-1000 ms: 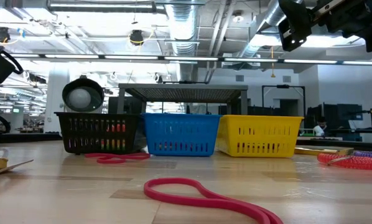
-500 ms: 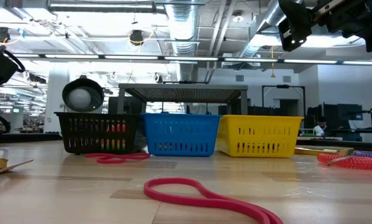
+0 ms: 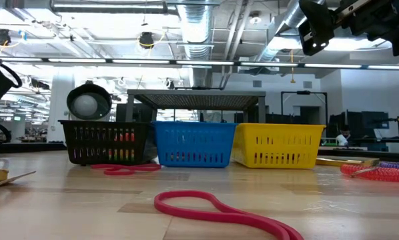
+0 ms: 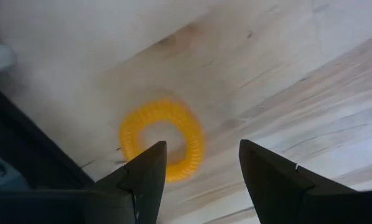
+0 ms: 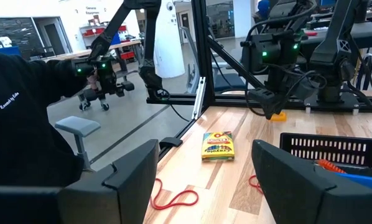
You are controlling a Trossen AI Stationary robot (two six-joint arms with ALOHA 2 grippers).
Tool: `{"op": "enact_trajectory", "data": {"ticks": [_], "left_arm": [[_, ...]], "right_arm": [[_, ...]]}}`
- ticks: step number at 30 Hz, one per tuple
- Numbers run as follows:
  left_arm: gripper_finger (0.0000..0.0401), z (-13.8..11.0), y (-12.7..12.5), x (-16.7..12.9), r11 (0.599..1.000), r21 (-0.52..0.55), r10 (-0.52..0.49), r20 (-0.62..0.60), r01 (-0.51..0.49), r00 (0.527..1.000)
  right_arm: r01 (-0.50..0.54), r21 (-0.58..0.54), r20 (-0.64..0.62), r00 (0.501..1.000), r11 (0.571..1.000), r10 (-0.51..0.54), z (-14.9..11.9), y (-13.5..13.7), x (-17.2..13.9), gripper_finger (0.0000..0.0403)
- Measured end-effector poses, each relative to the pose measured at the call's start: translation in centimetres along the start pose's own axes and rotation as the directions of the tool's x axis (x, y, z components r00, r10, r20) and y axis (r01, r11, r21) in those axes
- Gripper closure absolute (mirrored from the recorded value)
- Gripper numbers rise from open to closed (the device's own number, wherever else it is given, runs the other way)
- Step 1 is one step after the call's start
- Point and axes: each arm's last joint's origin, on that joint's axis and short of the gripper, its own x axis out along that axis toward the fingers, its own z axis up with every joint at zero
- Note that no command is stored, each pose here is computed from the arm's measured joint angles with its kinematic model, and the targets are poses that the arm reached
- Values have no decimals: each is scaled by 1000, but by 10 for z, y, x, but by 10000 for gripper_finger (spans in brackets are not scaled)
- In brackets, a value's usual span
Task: Pick & Place Office Desk Supplies
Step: Put the yellow spring keychain into the black basket
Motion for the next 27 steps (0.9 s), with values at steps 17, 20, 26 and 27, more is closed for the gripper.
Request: {"op": "enact_trajectory", "data": {"ticks": [17,20,26,27], "left_arm": [[204,-2,-12,11,999,33,-36,-10,37,999],[204,-2,-12,11,999,33,-40,-11,40,999],[216,-2,-12,11,998,35,-43,-12,43,999],[221,-2,-12,11,998,35,-43,-12,43,999]], "right_arm": [[1,2,-7,1000,1000,-1,-1,0,0,148],[1,2,-7,1000,1000,-1,-1,0,0,148],[1,2,-7,1000,1000,-1,-1,0,0,148],[1,2,-7,1000,1000,-1,-1,0,0,148]]}}
